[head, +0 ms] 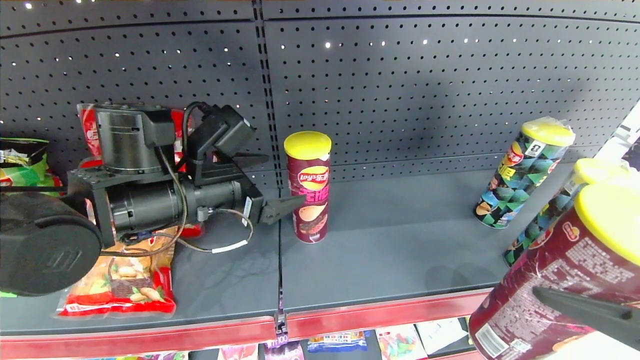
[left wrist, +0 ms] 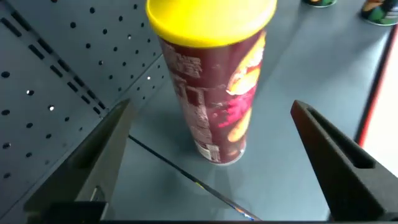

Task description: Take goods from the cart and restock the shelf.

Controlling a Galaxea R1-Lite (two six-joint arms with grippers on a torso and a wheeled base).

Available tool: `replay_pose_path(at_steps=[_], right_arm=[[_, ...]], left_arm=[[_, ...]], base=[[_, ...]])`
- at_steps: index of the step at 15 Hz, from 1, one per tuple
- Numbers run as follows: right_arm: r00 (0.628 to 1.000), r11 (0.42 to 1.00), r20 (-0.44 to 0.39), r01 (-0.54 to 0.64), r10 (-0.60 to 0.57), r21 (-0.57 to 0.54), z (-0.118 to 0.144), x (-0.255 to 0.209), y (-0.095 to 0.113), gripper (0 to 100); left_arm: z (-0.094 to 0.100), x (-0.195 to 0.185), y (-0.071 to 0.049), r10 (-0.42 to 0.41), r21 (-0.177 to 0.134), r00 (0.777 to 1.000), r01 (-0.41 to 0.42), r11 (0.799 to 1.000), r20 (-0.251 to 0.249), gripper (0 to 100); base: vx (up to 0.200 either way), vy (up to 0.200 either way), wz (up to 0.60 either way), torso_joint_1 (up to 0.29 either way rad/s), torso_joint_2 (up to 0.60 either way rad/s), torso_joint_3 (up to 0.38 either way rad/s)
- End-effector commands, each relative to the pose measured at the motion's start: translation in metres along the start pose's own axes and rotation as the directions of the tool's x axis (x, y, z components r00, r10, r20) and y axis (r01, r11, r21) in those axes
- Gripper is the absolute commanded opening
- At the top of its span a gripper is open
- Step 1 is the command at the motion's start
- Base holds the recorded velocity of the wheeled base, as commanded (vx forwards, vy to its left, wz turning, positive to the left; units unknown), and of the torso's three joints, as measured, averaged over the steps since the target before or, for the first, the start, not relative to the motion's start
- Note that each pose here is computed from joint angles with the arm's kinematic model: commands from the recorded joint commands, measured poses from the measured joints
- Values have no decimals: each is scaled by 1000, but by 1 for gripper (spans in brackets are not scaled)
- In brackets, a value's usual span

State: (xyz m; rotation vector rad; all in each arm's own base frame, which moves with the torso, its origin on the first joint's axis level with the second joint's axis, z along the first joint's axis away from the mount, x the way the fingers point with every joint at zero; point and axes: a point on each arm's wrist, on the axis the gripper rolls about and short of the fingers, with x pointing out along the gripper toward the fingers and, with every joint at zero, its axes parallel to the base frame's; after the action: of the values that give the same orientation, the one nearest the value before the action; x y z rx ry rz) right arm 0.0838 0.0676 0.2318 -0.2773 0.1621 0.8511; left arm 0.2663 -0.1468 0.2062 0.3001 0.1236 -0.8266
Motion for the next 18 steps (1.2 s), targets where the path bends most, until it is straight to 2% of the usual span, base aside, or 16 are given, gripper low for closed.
replay_pose_path(at_steps=[1, 5, 8, 13, 18], right_arm=[[1000, 1000, -2, -2, 2, 0, 0, 1, 0, 0], [1000, 1000, -5, -3, 3, 1, -1, 1, 0, 0], [1000, 1000, -7, -3, 3, 1, -1, 1, 0, 0], [1000, 1000, -6, 0, 0, 1, -1, 1, 0, 0], [1000, 1000, -9, 7, -7, 3, -1, 1, -1, 0]], left_arm=[[-2, 10, 3, 2, -1, 1000, -2, 1000, -6, 100], [3, 21, 8, 8, 5, 1000, -8, 1000, 13, 100], [3, 31, 2, -19, 7, 1000, 19, 1000, 13, 100], [-3, 45, 4, -14, 10, 1000, 14, 1000, 13, 100], [0, 58, 3, -23, 11, 999, 23, 1000, 24, 100]], base=[[0, 0, 0, 0, 0, 0], [0, 0, 0, 0, 0, 0], [0, 0, 0, 0, 0, 0], [0, 0, 0, 0, 0, 0], [0, 0, 0, 0, 0, 0]])
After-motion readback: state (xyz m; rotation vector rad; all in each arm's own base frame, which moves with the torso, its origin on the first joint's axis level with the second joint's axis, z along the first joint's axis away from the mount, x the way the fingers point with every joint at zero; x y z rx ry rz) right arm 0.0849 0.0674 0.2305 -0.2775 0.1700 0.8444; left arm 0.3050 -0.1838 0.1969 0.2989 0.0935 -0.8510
